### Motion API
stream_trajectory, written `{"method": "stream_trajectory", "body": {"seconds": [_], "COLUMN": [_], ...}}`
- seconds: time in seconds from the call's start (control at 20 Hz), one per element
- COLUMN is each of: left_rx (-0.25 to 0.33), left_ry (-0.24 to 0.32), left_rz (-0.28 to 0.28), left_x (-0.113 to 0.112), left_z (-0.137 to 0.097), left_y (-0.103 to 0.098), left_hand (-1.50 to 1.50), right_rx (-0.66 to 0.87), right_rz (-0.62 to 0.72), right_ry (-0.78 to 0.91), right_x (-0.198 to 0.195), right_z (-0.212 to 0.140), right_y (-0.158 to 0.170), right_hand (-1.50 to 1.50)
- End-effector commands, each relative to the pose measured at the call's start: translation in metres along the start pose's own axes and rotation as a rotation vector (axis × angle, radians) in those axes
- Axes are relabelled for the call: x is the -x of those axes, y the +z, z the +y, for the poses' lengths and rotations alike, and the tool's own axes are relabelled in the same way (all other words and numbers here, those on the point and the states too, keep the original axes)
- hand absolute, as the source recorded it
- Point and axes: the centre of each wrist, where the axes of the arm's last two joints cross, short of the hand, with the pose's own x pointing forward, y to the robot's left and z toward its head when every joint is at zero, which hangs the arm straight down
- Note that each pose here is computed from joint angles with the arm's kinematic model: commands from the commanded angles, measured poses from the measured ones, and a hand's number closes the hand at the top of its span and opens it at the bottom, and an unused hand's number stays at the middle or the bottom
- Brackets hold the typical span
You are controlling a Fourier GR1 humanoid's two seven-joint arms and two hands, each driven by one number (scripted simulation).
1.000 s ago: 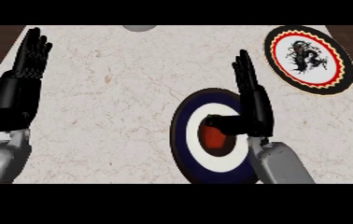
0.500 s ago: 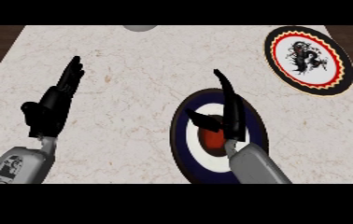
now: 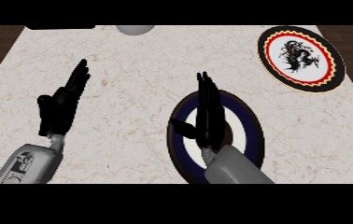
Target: Pick the bell pepper from the plate and place it in the plate
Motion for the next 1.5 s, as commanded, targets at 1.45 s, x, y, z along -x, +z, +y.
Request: {"method": "stream_trajectory", "body": {"seconds": [1.45], "left_rx": [0.03], "left_ry": [0.009], "left_rz": [-0.01], "left_x": [-0.007], "left_z": [0.006], "left_y": [-0.008], "left_hand": [0.0], "right_rx": [-0.408], "right_rz": [0.567], "right_ry": [0.525], "right_x": [-0.055], "right_z": [-0.077], "right_y": [-0.017], "right_hand": [-1.5]}}
